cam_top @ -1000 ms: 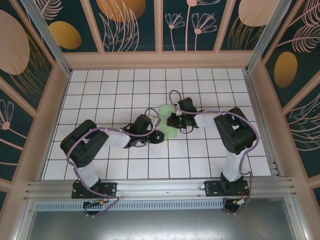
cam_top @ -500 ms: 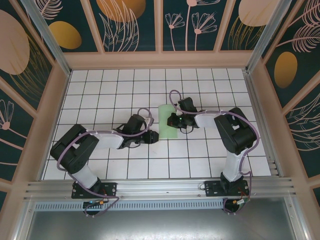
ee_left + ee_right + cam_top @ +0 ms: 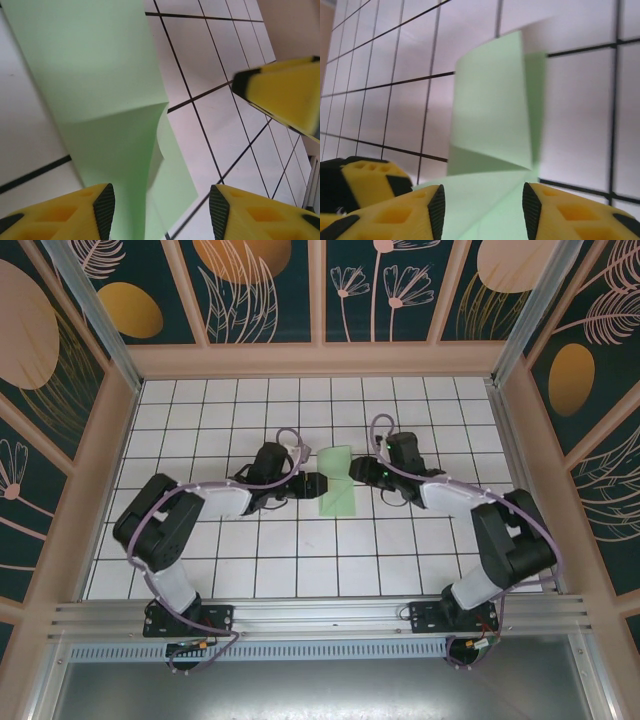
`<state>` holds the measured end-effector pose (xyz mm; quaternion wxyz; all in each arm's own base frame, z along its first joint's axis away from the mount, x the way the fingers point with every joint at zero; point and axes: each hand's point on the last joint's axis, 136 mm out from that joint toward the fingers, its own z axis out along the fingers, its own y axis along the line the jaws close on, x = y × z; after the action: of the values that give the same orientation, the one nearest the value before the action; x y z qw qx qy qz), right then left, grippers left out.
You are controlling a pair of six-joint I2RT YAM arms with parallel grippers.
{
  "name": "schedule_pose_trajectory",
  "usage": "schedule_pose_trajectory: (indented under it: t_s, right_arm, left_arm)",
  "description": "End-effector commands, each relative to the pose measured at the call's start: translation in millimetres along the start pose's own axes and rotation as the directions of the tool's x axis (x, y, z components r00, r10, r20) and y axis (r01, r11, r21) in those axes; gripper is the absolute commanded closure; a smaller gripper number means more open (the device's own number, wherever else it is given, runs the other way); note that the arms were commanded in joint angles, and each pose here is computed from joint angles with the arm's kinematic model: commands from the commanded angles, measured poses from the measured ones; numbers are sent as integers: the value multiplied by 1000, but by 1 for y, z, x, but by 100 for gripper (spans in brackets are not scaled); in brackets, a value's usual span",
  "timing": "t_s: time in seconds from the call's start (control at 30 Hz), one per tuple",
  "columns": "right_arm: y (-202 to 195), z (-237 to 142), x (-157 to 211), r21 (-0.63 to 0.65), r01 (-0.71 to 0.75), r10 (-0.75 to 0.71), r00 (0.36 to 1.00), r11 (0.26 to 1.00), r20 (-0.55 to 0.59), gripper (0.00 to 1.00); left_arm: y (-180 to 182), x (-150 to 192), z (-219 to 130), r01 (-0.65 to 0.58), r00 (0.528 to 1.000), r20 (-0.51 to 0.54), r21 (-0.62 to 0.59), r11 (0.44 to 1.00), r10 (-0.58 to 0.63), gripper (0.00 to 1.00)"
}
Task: Fold a paper plane with a square sheet of paper (fold left side to right side)
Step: Fold the triangle a second time at the center of the table, then turn over the paper at the center of the table.
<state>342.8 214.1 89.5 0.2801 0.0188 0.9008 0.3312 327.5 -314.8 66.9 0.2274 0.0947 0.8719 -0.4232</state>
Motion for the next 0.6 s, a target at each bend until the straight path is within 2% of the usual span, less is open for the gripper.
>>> schedule_pose_trajectory:
  t_s: [0.0, 0.13, 0.27, 0.37, 0.57]
  right_arm:
    - [-4, -11, 1, -26, -4, 5, 999, 1000, 32, 47]
    - [-3, -16, 10, -50, 6, -6, 1000, 999, 12, 42]
    - [0, -16, 19, -83, -7, 5, 1000, 996, -22, 35]
    - [5, -13, 23, -125, -33, 28, 999, 992, -38, 28]
    - [26, 0, 20, -206, -59, 45, 996, 977, -72, 24]
  left_arm:
    - [-9, -9, 13, -15, 1000, -3, 65, 998, 15, 46]
    - [-7, -12, 19, -25, 1000, -5, 69, 997, 25, 55]
    - [1, -14, 18, -47, 999, 13, 17, 999, 47, 80]
    - [7, -12, 13, -53, 998, 26, -15, 998, 53, 92]
    - [8, -12, 4, -51, 997, 55, -41, 998, 53, 94]
